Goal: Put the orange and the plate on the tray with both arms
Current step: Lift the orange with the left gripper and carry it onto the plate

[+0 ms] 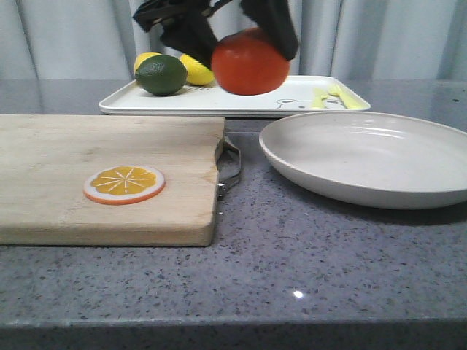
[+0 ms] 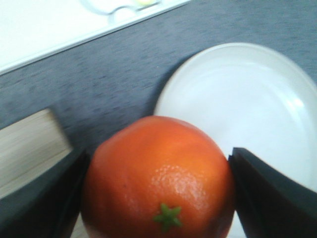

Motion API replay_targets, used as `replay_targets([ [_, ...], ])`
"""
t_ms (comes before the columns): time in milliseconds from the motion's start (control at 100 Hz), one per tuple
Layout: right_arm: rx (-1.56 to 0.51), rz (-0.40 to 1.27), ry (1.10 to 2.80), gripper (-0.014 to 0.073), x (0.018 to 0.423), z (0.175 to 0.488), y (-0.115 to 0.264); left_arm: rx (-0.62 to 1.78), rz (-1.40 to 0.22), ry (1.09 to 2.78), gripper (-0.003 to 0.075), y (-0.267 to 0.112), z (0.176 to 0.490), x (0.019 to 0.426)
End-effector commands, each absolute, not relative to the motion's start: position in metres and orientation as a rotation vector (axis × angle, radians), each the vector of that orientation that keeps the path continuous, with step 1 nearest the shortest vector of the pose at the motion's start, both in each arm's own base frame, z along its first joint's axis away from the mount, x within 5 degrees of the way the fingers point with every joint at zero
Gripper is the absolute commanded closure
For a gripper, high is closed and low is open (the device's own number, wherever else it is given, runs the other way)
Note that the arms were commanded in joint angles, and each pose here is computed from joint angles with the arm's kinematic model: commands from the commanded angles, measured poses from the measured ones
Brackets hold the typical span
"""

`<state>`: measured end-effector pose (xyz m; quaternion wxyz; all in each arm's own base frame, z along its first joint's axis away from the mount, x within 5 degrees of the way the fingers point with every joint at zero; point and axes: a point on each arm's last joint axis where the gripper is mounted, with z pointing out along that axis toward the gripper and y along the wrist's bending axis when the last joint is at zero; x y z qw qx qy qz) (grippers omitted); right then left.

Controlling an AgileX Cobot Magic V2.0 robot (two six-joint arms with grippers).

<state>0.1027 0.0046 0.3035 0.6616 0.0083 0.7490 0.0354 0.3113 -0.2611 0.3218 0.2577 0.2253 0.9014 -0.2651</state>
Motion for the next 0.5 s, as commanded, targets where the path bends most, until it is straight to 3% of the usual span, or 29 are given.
replay_targets([
  [0, 0.012, 0.076, 1.593, 0.0659, 0.104, 0.322, 0.004, 0.631, -0.803, 2.32, 0.0387, -0.276, 0.354, 0.3],
  [250, 0.012, 0.075, 1.599, 0.0659, 0.104, 0.322, 0.004, 0.771, -0.84, 2.331, 0.0387, -0.331, 0.334, 0.294],
  [490, 0.012, 0.075, 1.598, 0.0659, 0.104, 0.322, 0.004, 0.828, -0.824, 2.386, 0.0387, -0.351, 0.309, 0.298],
])
